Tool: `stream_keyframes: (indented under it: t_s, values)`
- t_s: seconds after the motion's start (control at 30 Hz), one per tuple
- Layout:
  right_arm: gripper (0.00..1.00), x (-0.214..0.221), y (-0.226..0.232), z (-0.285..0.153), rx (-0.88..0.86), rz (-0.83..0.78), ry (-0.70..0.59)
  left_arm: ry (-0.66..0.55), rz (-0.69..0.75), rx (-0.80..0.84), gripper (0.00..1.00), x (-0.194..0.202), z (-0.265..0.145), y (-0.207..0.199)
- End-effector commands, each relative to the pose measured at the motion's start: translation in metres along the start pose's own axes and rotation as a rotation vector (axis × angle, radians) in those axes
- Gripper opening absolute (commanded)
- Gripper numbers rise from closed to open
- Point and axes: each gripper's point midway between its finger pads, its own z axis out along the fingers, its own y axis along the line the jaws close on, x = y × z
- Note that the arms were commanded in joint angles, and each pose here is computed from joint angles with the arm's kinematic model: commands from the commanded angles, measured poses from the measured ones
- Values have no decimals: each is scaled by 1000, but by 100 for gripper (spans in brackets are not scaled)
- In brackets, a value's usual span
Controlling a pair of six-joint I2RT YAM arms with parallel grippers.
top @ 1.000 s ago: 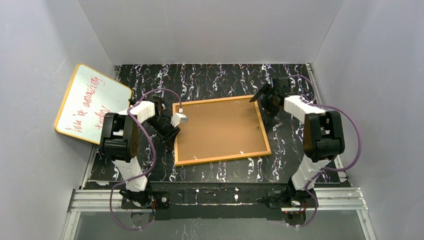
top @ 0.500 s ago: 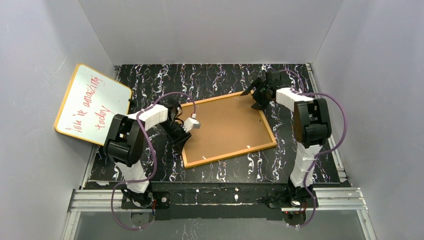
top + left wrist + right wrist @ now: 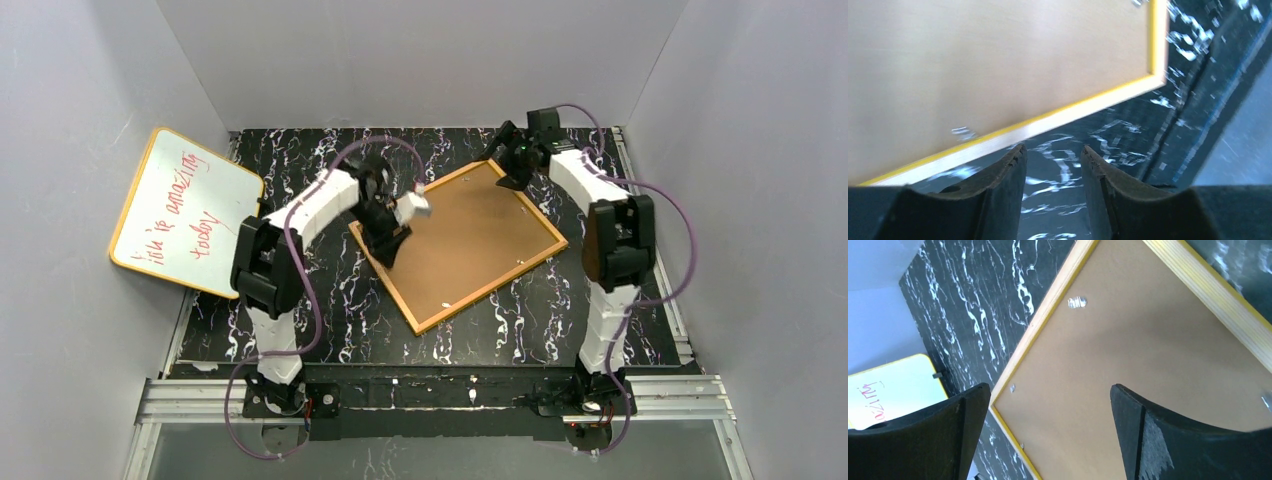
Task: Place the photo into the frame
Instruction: Adjust the photo frame at the center of the board.
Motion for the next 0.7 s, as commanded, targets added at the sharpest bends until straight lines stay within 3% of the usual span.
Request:
stream_keyframes:
  t_s: [0.0, 0.17, 0.3, 0.43, 0.67]
  values:
    - [99, 10, -12, -76, 66, 5, -76, -106, -73, -123, 43, -12, -71, 61]
    - [99, 72, -55, -119, 113, 59, -43, -243, -308, -400, 37, -22, -92, 197]
    - [99, 108, -87, -144, 164, 78, -38, -281, -409, -462, 36, -18, -75, 247]
    - [99, 135, -115, -149, 192, 96, -8, -270, -460, -391, 35, -9, -43, 251]
    - [99, 141, -142, -130, 235, 72, -3, -227, -447, -284, 32, 13, -20, 213]
